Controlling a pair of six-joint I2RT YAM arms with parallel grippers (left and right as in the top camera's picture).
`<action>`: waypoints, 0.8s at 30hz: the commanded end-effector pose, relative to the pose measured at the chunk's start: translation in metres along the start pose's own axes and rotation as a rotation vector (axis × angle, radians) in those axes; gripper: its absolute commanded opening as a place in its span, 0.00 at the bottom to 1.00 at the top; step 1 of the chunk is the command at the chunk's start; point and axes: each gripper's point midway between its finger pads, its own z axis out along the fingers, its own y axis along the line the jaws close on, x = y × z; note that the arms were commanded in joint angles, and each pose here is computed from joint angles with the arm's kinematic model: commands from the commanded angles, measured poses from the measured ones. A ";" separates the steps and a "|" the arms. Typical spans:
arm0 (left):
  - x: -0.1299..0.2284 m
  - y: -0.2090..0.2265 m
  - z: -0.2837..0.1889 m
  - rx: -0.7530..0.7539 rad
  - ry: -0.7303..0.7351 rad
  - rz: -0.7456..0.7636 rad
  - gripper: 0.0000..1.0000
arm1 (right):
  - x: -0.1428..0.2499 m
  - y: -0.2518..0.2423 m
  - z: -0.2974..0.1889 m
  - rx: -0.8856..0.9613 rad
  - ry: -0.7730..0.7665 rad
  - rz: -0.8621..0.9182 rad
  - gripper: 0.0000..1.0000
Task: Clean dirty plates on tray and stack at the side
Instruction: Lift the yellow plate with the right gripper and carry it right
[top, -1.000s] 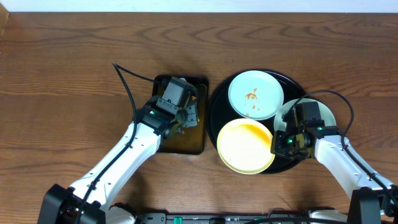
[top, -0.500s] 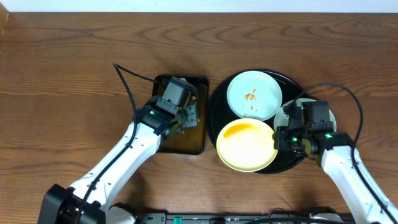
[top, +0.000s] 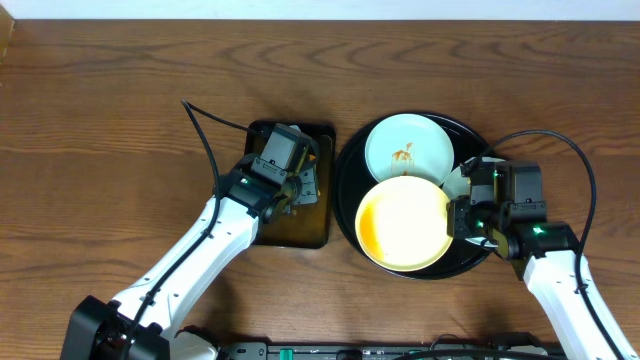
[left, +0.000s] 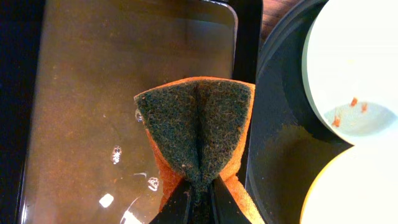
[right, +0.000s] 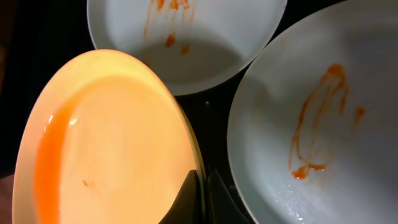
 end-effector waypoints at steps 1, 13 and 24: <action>-0.003 0.003 -0.001 -0.015 -0.010 0.005 0.08 | -0.012 0.001 -0.007 0.007 -0.037 -0.075 0.01; -0.003 0.003 -0.001 -0.015 -0.010 0.005 0.08 | -0.056 -0.010 -0.039 0.136 -0.188 -0.144 0.01; -0.003 0.003 -0.001 -0.015 -0.011 0.005 0.08 | -0.082 -0.022 -0.073 0.463 -0.285 -0.272 0.01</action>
